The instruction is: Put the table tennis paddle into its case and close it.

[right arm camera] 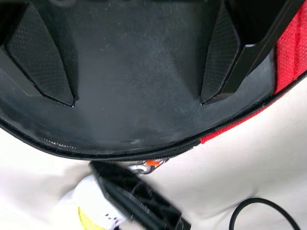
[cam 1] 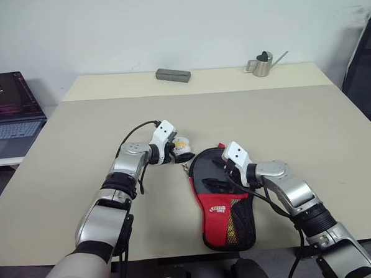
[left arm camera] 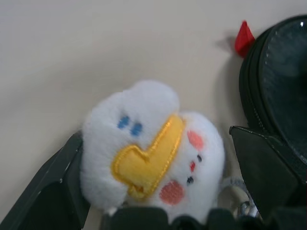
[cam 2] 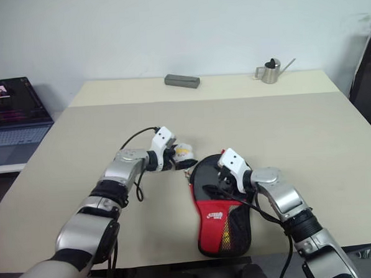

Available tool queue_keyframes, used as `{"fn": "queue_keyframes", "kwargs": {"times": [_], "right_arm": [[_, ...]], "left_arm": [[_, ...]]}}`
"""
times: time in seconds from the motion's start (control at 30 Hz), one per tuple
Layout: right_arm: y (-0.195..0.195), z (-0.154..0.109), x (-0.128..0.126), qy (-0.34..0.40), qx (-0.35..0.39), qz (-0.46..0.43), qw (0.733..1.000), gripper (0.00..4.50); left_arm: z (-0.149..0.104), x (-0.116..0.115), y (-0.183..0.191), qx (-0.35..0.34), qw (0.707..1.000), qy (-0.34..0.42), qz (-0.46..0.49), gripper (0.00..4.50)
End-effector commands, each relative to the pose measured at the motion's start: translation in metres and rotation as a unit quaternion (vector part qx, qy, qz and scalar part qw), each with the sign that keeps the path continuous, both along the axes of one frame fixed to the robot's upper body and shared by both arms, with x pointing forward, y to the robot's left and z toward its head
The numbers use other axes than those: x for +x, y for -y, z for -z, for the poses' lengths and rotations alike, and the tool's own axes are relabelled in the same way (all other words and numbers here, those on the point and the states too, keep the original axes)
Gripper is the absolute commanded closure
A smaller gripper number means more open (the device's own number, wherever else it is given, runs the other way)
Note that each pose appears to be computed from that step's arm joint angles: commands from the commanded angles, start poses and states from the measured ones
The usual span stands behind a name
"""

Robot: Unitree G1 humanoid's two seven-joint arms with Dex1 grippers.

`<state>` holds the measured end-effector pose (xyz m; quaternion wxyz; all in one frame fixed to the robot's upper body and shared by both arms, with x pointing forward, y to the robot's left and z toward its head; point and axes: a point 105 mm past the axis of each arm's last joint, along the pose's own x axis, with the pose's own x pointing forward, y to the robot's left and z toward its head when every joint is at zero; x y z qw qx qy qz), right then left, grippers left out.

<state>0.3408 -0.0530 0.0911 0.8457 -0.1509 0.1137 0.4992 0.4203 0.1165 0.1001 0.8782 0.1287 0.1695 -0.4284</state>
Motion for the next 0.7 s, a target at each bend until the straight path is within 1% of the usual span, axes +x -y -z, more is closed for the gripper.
{"fn": "queue_keyframes", "kwargs": {"times": [0.03,0.1,0.33,0.4,0.47,0.6,0.7], "right_arm": [[0.001,0.004,-0.001,-0.006,-0.002,0.012,1.0,0.0],[0.001,0.004,-0.001,-0.004,-0.002,0.015,1.0,0.0],[0.002,0.0,0.003,0.012,-0.006,0.035,0.999,0.0],[0.001,0.0,0.001,0.005,-0.004,0.035,0.999,0.0],[0.001,0.001,-0.002,0.003,-0.008,0.033,0.999,0.0],[0.004,0.016,-0.01,-0.03,-0.033,0.031,0.999,0.0],[0.006,0.028,-0.014,-0.055,-0.051,0.032,0.997,0.0]], "left_arm": [[-0.004,0.002,0.0,-0.006,1.0,0.005,-0.002,0.38],[-0.003,0.001,-0.001,-0.007,1.0,0.003,0.0,0.85],[-0.001,-0.001,-0.004,-0.01,1.0,0.002,-0.001,3.21],[-0.002,-0.002,-0.004,-0.013,1.0,0.002,0.004,3.73],[-0.004,-0.005,-0.002,-0.017,1.0,0.004,0.012,3.97],[-0.015,-0.009,0.005,-0.024,0.999,0.015,0.035,4.01],[-0.035,-0.009,0.011,-0.034,0.998,0.034,0.05,4.01]]}}
